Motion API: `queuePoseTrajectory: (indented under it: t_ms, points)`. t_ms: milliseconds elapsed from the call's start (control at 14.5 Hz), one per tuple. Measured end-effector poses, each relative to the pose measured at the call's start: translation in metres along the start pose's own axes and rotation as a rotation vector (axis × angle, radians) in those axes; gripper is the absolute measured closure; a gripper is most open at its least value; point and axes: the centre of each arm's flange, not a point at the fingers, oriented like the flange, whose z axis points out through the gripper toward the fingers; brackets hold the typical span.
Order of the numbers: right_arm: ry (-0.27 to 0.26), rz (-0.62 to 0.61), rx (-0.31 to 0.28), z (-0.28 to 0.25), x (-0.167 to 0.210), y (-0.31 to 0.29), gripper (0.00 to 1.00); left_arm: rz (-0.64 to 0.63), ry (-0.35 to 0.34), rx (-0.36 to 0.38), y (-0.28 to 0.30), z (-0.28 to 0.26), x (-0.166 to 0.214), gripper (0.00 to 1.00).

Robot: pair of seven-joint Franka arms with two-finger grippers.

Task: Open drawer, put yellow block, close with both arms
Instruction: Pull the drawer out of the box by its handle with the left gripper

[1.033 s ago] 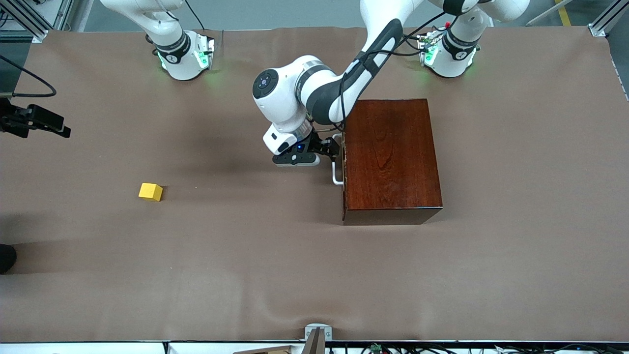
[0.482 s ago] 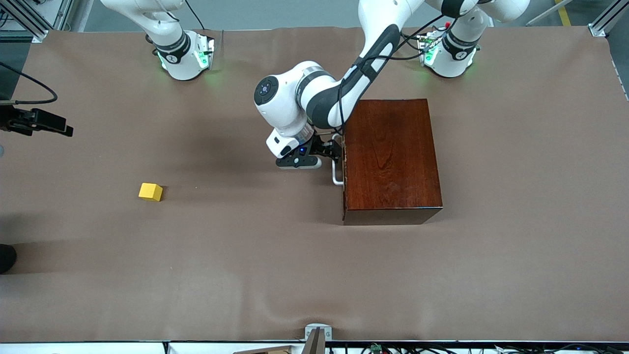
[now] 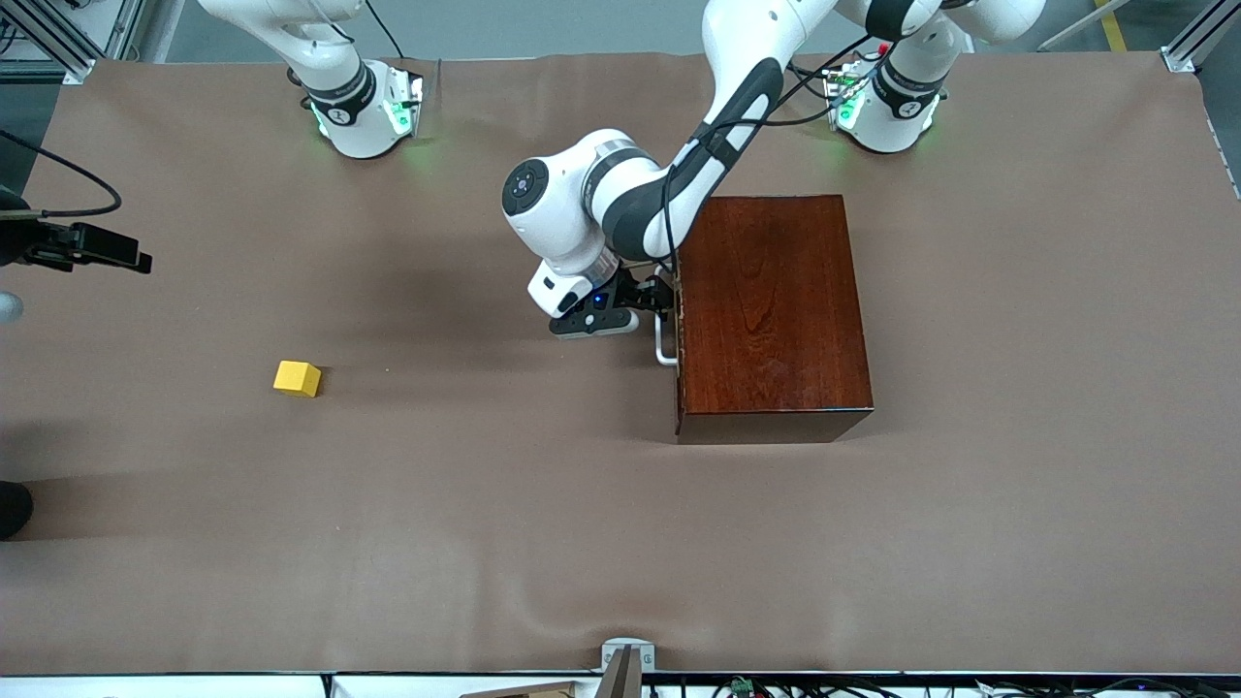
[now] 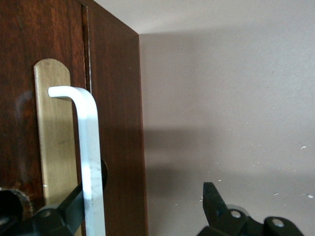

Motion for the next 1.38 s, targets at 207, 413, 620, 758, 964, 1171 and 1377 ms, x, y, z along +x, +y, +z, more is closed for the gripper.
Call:
queuePoseTrajectory:
  t_ms: [207, 413, 620, 758, 964, 1171, 1377]
  points:
    - [-0.032, 0.006, 0.001, 0.01, 0.004, 0.003, 0.0, -0.053, 0.015, -0.06, 0.006, -0.006, 0.002, 0.0]
    - [-0.05, 0.013, 0.002, 0.018, 0.01, 0.007, 0.0, -0.082, 0.011, -0.119, 0.01, -0.011, 0.005, 0.0]
    - [-0.06, 0.016, 0.001, 0.029, 0.02, 0.008, 0.0, -0.136, 0.011, -0.154, 0.01, -0.014, 0.008, 0.0]
    - [-0.059, 0.017, -0.001, 0.038, 0.029, 0.009, 0.0, -0.156, 0.017, -0.173, 0.011, -0.015, 0.01, 0.0]
    - [-0.055, 0.019, -0.004, 0.052, 0.044, 0.01, 0.0, -0.16, 0.019, -0.189, 0.013, -0.016, 0.01, 0.0]
    - [-0.057, 0.02, -0.005, 0.066, 0.055, 0.011, 0.0, -0.156, 0.032, -0.209, 0.017, -0.019, 0.008, 0.0]
    - [-0.048, 0.021, -0.008, 0.078, 0.068, 0.012, 0.0, -0.151, 0.05, -0.245, 0.023, -0.023, 0.006, 0.0]
